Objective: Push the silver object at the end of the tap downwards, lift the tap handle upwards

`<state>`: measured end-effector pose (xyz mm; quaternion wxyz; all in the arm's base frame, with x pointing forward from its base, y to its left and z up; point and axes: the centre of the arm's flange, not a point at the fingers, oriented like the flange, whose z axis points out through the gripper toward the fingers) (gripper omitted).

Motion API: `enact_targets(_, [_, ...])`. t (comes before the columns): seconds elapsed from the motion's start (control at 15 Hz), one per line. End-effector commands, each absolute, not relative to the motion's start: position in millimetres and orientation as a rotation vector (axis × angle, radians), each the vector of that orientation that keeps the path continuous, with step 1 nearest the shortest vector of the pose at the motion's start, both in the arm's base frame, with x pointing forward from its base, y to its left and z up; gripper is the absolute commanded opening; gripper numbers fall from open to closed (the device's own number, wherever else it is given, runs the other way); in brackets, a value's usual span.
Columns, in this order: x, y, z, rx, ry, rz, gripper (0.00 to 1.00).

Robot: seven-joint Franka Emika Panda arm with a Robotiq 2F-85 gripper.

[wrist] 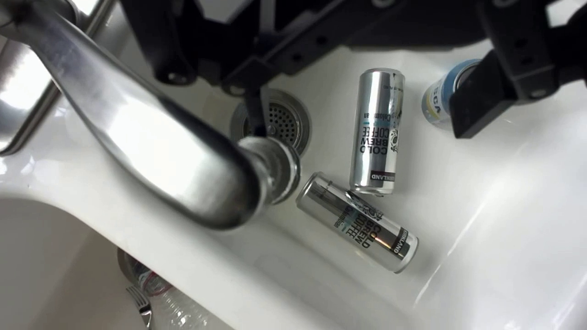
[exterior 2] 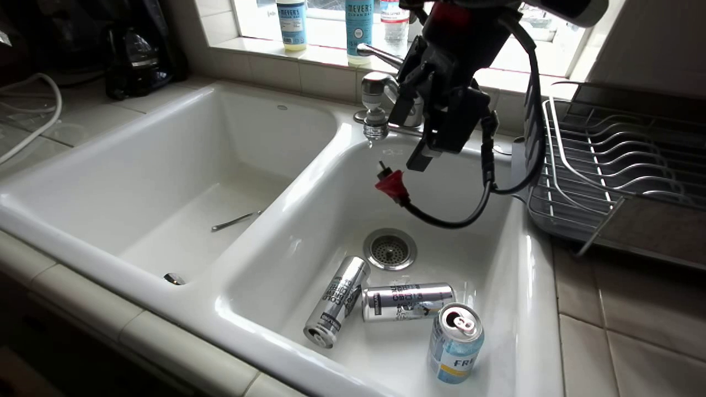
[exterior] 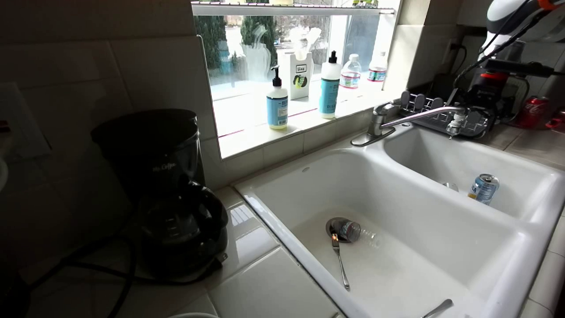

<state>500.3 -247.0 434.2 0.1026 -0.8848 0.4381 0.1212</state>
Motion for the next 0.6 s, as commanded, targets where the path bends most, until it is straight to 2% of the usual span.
enact_targets(0.0, [492, -237, 423, -2.652, 1.262, 0.498, 1.0])
enact_targets(0.27, [499, -259, 438, -2.591, 1.389, 0.388, 1.0])
enact_targets(0.53, [498, -272, 490, -2.563, 1.379, 0.207, 1.0])
